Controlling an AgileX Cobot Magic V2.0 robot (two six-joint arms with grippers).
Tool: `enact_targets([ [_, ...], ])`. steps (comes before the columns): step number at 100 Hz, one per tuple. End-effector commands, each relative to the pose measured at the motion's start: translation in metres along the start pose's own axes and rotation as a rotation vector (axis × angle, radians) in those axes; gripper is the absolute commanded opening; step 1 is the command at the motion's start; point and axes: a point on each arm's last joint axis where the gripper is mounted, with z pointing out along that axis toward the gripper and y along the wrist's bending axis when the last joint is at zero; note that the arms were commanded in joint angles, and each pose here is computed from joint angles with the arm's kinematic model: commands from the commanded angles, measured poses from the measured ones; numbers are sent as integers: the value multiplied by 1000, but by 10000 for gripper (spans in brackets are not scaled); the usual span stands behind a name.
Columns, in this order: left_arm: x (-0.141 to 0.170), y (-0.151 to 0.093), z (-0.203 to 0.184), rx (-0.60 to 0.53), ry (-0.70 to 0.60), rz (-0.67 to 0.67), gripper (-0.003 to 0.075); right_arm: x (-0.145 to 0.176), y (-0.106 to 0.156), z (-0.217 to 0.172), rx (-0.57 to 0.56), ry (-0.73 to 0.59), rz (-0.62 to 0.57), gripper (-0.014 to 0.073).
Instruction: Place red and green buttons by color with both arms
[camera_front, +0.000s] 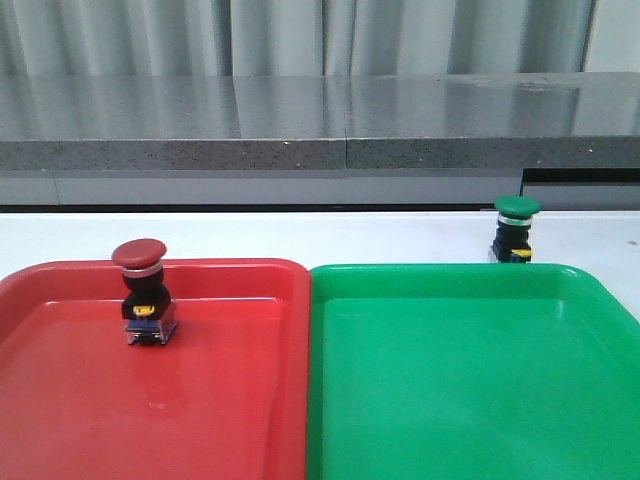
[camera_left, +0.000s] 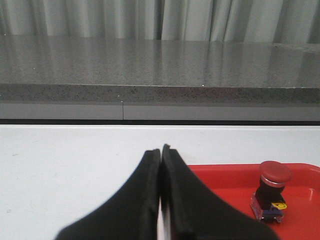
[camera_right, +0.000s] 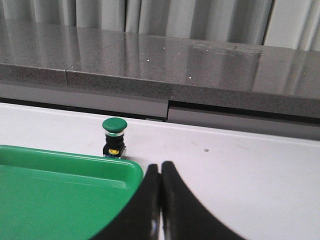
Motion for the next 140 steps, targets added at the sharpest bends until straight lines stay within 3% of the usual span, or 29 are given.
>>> enact_targets([
  [1, -9, 0, -3, 2, -117, -3, -19, -14, -1, -3, 13, -125, 0, -101],
  [19, 3, 0, -7, 3, -139, 13, -19, -14, -1, -3, 13, -125, 0, -101],
  [140, 2, 0, -7, 2, -148, 44, -19, -14, -1, -3, 13, -125, 0, -101],
])
